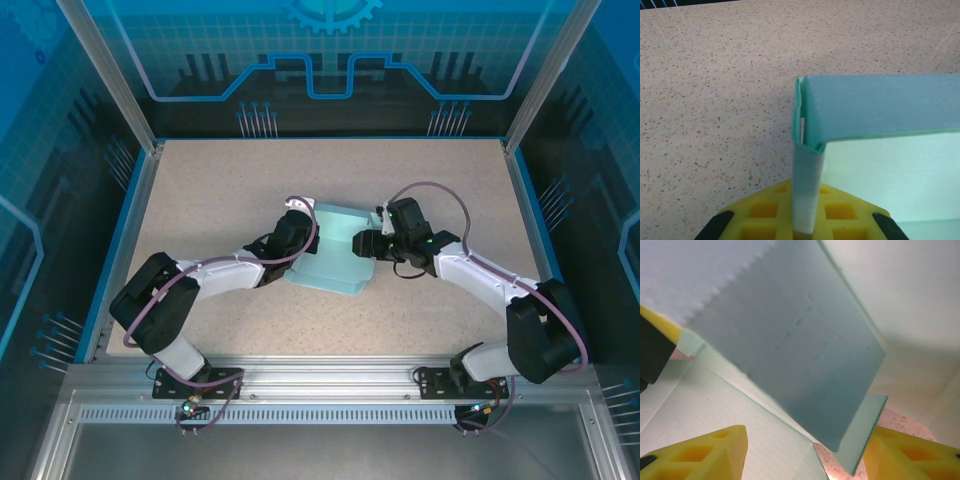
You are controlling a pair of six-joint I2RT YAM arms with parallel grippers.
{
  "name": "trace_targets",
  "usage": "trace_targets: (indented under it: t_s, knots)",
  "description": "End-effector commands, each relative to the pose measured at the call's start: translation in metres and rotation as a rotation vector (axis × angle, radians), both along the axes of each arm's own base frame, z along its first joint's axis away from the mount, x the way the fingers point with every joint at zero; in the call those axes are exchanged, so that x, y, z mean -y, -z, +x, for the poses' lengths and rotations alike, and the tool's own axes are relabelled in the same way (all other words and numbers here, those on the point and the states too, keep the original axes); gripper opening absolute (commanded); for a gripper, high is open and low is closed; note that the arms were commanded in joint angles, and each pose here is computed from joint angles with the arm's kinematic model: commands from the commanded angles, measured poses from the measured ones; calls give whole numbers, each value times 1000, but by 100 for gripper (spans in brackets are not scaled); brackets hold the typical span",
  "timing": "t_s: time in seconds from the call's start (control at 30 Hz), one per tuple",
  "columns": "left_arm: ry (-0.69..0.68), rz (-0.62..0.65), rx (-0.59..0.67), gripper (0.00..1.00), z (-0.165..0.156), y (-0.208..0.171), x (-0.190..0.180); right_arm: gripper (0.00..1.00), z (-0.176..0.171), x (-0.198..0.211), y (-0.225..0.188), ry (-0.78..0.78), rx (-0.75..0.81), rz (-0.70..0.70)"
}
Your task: Fold the paper box
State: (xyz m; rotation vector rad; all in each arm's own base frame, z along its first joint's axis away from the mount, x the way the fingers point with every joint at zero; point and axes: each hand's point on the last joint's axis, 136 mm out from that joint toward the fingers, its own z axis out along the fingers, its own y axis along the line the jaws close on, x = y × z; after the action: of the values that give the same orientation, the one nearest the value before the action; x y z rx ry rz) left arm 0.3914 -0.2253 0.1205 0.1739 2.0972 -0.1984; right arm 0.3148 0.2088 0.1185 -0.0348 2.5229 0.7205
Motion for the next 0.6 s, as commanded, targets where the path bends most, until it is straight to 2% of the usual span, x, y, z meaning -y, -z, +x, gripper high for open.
trace_targets:
  t_s: [0.0,0.57]
  knots:
    - [10,-55,67,6,5,-29,8,61,8,-20,-20,-46,48,53]
    - [8,-60,67,6,4,-29,7,52,9,-48,-3,-109,29,43]
